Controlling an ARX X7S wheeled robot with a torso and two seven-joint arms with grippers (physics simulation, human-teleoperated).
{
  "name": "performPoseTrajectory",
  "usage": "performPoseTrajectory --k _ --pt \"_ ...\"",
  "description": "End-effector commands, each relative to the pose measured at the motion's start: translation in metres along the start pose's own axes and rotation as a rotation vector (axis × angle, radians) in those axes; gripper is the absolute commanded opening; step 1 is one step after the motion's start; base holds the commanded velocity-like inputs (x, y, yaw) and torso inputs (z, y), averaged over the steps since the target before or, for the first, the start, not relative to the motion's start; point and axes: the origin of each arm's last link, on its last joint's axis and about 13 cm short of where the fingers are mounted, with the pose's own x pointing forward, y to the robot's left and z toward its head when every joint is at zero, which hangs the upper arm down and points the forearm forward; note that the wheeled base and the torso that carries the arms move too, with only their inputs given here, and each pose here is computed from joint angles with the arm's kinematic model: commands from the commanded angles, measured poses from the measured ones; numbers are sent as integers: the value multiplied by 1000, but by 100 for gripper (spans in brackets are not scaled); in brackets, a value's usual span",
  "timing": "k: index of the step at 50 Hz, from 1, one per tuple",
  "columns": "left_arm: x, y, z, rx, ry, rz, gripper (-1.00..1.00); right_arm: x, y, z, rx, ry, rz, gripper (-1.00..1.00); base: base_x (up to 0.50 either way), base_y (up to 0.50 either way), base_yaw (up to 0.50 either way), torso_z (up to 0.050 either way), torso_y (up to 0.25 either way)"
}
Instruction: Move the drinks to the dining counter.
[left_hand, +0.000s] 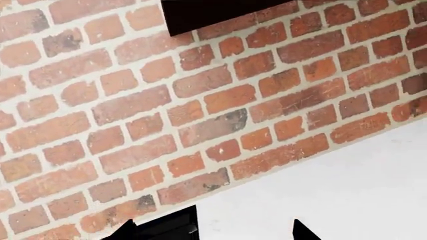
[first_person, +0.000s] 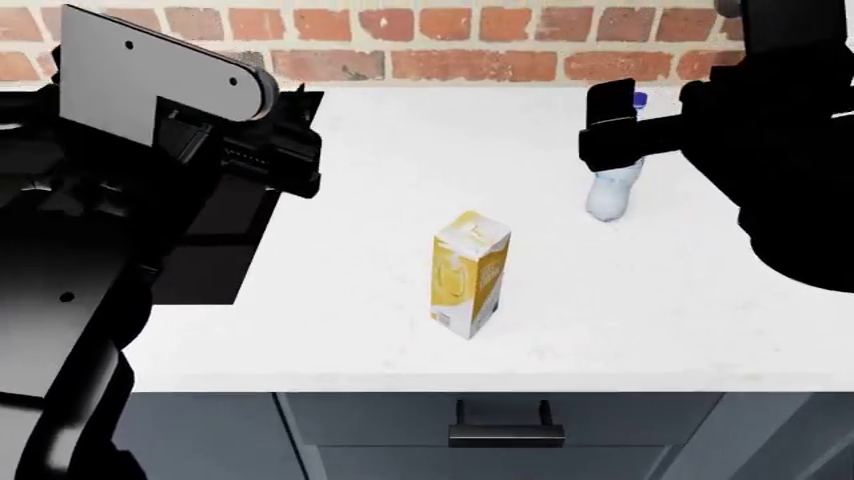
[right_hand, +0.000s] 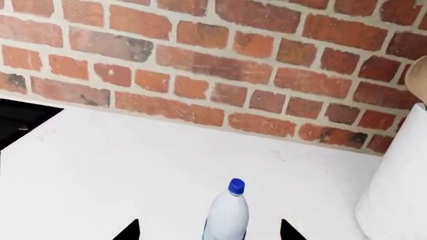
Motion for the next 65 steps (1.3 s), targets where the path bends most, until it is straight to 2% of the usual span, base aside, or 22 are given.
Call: performPoseTrajectory --k 1,7,17,30,43,53,58,65 --pt "-3 -6 -4 4 38 -96 100 8 -3 -10 27 84 -38 100 0 0 0 0 0" --pt "-2 -7 -7 1 47 -108 100 15 -4 -15 36 104 -42 100 0 0 0 0 0" --pt "0 -7 -11 3 53 -107 100 46 1 -23 80 128 9 100 0 0 0 0 0" --pt "2 -9 -13 5 57 -116 100 69 -9 -38 122 178 -61 100 0 0 0 0 0" --pt "-1 -11 -14 12 51 -126 100 104 -6 -50 141 227 -22 100 0 0 0 0 0" --pt "-2 -12 -18 4 55 -131 100 122 -14 -68 156 286 -89 100 0 0 0 0 0" --pt "-4 -14 -18 4 45 -144 100 136 -4 -73 134 310 -16 100 0 0 0 0 0" --pt "-6 -14 -18 1 37 -145 100 147 -7 -80 146 329 -17 100 0 0 0 0 0"
